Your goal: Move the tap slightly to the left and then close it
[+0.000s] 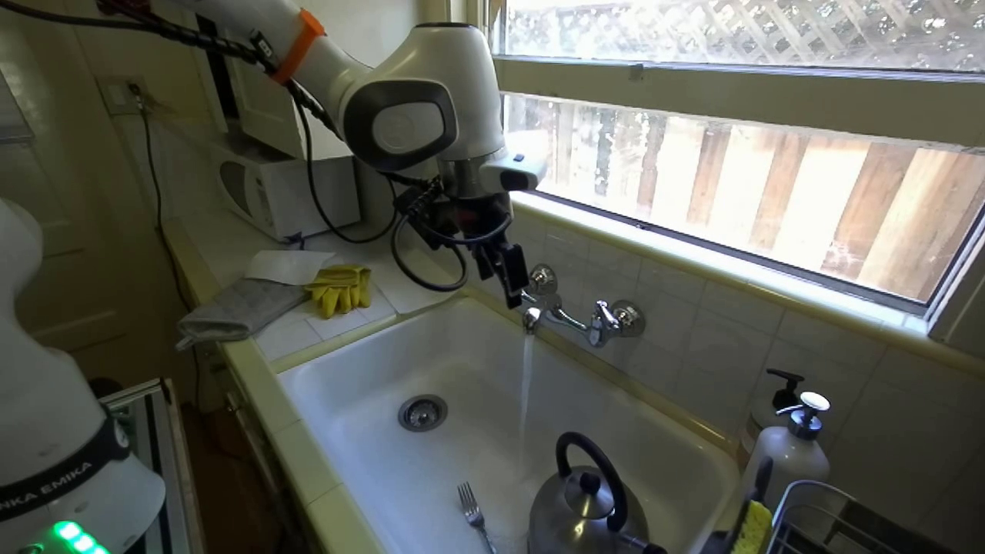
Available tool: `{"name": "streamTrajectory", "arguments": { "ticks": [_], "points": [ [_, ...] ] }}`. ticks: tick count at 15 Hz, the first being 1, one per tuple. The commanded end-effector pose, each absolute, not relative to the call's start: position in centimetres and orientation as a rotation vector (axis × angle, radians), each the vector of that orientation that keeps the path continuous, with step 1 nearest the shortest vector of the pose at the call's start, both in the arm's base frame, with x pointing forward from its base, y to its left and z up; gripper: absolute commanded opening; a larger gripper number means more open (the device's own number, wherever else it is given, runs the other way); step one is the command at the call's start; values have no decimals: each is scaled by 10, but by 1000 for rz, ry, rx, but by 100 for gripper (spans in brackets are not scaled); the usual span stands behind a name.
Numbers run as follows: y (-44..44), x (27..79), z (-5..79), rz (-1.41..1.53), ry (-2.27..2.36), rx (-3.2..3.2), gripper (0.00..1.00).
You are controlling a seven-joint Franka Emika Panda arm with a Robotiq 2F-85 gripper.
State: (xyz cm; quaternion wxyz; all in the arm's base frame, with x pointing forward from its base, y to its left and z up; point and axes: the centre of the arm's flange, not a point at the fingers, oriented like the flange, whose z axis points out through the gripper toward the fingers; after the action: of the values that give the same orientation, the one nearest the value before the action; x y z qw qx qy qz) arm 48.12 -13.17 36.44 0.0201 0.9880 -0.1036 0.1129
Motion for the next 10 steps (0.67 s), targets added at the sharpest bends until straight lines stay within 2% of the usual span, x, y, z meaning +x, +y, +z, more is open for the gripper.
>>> {"name": "streamTrajectory", "arguments": {
  "ticks": [1, 10],
  "points": [
    [-137, 490, 357, 376, -286, 3053, 100],
    [-157, 520, 342, 362, 76, 3070, 100]
  ]
}}
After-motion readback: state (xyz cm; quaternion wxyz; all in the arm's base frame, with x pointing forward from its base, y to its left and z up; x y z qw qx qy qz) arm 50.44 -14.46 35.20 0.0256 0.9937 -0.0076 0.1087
